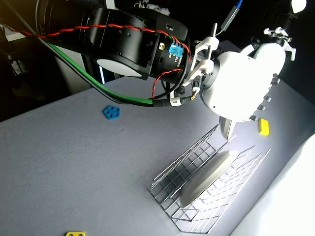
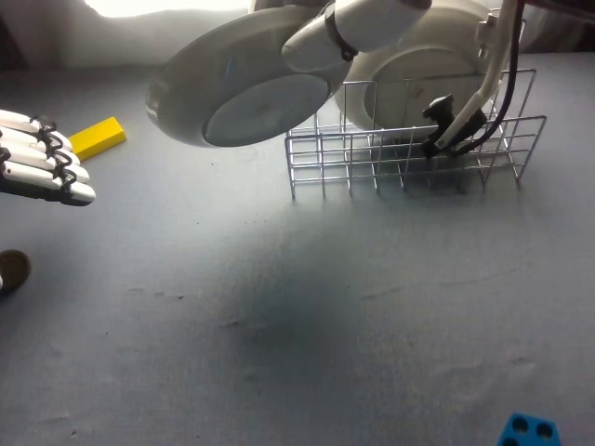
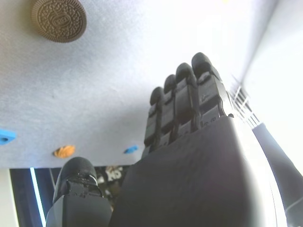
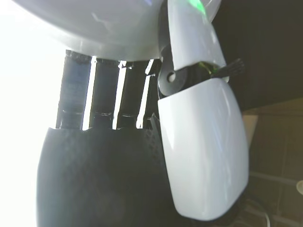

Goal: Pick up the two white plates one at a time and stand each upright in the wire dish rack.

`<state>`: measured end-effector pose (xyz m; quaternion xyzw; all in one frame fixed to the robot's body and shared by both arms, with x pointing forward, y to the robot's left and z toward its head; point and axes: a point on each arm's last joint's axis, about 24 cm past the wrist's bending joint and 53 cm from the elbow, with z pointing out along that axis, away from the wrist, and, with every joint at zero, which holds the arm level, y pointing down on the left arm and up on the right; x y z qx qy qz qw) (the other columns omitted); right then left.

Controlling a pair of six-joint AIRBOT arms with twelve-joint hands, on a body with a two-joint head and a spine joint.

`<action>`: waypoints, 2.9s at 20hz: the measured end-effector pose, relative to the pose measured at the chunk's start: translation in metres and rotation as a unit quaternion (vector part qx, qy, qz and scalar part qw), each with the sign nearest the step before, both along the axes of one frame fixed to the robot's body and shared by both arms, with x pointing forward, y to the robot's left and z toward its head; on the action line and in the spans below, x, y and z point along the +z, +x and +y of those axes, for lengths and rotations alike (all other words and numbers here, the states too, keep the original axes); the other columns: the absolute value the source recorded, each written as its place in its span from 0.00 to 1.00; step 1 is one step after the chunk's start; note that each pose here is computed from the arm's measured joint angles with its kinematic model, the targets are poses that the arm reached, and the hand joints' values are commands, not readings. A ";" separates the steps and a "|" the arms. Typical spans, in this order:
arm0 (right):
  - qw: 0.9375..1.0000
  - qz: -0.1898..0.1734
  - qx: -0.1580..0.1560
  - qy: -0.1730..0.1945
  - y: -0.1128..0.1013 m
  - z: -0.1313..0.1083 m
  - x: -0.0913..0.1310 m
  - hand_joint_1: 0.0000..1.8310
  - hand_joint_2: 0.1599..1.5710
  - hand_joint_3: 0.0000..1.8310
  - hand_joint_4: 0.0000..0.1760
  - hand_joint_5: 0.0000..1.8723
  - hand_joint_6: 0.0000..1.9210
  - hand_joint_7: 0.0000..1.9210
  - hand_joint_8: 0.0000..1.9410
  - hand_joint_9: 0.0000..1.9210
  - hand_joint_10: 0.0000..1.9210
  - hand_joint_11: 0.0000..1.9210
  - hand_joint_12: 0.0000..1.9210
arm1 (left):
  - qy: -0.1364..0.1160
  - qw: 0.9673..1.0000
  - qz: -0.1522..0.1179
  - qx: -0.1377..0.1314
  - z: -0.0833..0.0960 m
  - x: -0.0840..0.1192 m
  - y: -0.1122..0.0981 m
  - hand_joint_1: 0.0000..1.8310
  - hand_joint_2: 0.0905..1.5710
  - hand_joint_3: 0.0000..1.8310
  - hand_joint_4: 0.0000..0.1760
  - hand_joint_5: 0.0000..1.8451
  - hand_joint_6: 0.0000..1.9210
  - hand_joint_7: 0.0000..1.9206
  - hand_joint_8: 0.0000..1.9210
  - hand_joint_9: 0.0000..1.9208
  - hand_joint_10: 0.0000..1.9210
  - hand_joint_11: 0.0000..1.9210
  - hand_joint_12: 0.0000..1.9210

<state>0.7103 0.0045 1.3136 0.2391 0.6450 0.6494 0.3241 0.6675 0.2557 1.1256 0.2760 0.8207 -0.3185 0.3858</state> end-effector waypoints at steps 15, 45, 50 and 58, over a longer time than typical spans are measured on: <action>0.998 0.045 -0.041 0.032 0.024 -0.028 -0.017 0.76 0.64 0.00 0.00 0.54 0.50 0.59 0.35 0.52 0.52 0.46 0.55 | 0.001 1.000 -0.001 -0.003 -0.002 0.000 -0.001 0.00 0.65 0.00 0.00 0.06 0.00 0.06 0.00 0.05 0.00 0.00 0.13; 0.997 0.049 -0.066 0.000 0.049 -0.055 -0.032 0.76 0.63 0.00 0.00 0.54 0.48 0.62 0.30 0.53 0.51 0.46 0.56 | 0.003 1.000 -0.004 -0.006 -0.003 0.001 -0.001 0.00 0.65 0.00 0.00 0.07 0.00 0.06 0.00 0.06 0.00 0.00 0.14; 0.996 0.059 -0.073 -0.010 0.050 -0.064 -0.047 0.76 0.64 0.00 0.00 0.53 0.49 0.60 0.34 0.54 0.51 0.47 0.54 | 0.003 1.000 -0.003 -0.009 -0.005 0.000 -0.002 0.00 0.66 0.00 0.00 0.07 0.00 0.07 0.00 0.06 0.00 0.00 0.14; 0.995 0.059 -0.076 -0.017 0.050 -0.068 -0.053 0.76 0.64 0.00 0.00 0.53 0.50 0.59 0.33 0.54 0.52 0.46 0.56 | 0.004 1.000 -0.004 -0.010 -0.005 0.000 -0.002 0.00 0.65 0.00 0.00 0.07 0.00 0.06 0.00 0.05 0.00 0.00 0.14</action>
